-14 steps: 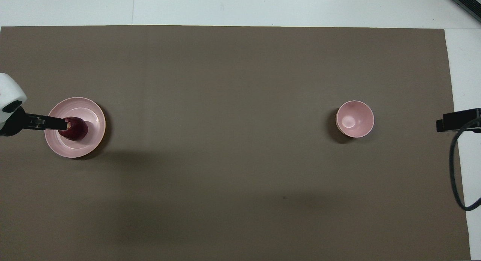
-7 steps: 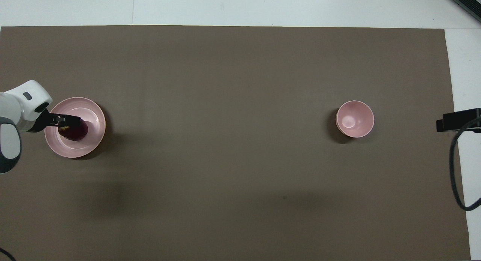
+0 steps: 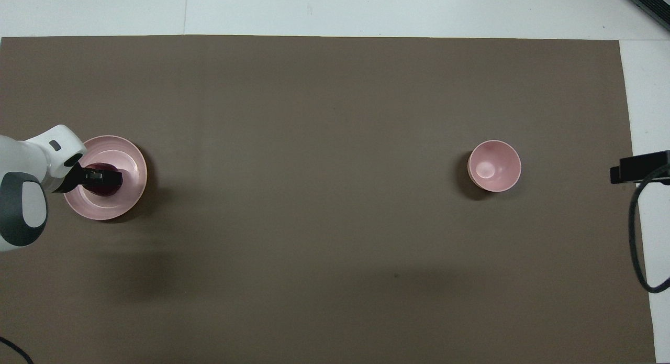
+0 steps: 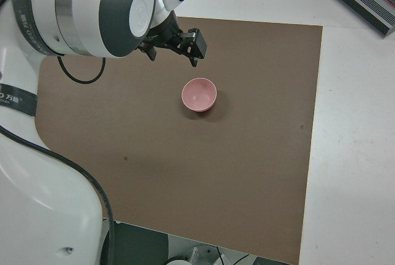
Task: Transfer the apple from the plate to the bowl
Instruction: 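Lower the left gripper onto the red apple on the pink plate and close, then lift the apple with the left gripper while the right gripper reaches toward it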
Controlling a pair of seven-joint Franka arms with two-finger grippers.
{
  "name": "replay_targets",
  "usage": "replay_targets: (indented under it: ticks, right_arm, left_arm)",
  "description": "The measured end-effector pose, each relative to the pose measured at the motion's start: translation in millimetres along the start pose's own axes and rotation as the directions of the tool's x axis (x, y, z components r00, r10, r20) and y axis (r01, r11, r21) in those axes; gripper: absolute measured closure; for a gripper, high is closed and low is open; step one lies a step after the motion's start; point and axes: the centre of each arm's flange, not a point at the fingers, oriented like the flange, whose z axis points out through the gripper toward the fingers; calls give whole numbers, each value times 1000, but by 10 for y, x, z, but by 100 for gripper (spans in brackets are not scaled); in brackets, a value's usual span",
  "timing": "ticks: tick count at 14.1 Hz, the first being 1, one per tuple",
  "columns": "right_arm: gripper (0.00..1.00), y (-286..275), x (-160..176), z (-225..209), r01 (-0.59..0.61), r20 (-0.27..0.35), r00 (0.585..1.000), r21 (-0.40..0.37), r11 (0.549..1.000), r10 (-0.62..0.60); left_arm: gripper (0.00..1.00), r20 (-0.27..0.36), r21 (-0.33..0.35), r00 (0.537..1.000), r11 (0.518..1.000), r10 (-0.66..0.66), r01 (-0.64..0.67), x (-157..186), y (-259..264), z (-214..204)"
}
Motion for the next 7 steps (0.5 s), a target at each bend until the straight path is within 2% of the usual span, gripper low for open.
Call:
replay_targets:
  ticks: [1, 3, 5, 7]
  right_arm:
    - [0, 10, 0, 0, -2, 0, 1000, 0, 1000, 2]
    - [0, 9, 0, 0, -2, 0, 1000, 0, 1000, 2]
    - [0, -6, 2, -2, -2, -2, 1000, 0, 1000, 2]
    - [0, -67, 31, -6, -86, -26, 996, 5, 996, 86]
  left_arm:
    - [5, -7, 1, 1000, 1000, 2, -2, 9, 6, -8]
    - [29, -32, 7, 999, 1000, 5, -5, 39, 9, -41]
    - [32, -48, 11, 999, 1000, 7, -6, 59, 11, -58]
    - [33, -59, 12, 998, 1000, 9, -8, 74, 23, -99]
